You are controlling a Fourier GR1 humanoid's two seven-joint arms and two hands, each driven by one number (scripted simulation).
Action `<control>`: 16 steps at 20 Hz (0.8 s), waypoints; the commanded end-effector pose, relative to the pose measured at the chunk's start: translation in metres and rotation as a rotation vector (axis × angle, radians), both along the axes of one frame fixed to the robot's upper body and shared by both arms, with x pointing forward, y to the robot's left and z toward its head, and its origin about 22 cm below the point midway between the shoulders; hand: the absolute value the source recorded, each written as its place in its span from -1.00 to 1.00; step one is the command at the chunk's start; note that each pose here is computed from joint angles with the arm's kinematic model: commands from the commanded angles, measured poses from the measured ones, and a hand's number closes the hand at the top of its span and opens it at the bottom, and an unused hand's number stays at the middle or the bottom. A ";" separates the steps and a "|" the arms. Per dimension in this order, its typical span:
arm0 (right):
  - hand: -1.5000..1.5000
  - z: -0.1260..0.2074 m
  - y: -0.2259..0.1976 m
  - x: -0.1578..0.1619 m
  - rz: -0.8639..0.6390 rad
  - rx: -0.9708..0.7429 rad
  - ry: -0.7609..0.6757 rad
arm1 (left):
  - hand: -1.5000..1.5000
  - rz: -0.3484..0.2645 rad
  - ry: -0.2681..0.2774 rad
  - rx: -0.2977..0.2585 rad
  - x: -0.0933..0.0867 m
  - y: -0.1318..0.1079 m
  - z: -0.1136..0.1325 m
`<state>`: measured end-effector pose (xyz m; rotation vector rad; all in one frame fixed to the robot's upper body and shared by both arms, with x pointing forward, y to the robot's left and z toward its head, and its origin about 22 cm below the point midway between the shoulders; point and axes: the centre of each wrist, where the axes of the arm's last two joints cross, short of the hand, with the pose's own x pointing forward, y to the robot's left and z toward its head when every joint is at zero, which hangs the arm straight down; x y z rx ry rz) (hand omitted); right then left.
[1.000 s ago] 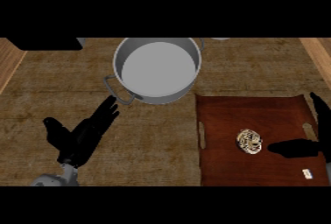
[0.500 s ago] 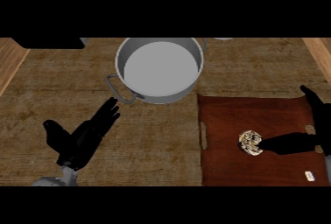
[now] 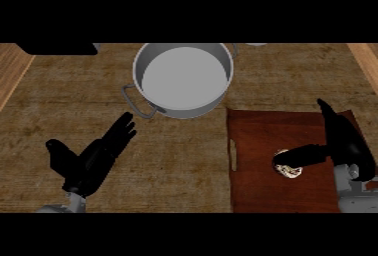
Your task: Pick the cupcake from the tray and place it in the pot
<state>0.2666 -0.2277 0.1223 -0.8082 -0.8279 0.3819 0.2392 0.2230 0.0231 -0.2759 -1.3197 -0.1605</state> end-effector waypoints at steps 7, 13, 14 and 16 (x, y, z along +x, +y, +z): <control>-1.00 -0.025 0.019 0.011 -0.172 -0.145 0.240 | 0.00 -0.001 0.005 -0.018 0.007 -0.006 0.002; -1.00 -0.029 0.025 0.002 -0.168 -0.132 0.248 | 0.00 0.010 -0.015 -0.008 0.002 -0.003 0.001; -1.00 -0.039 0.004 -0.009 -0.163 -0.119 0.264 | 0.00 0.029 0.004 0.017 -0.008 -0.004 0.004; -1.00 -0.049 0.014 -0.001 -0.158 -0.122 0.273 | 0.00 0.002 -0.004 0.013 -0.007 0.006 0.003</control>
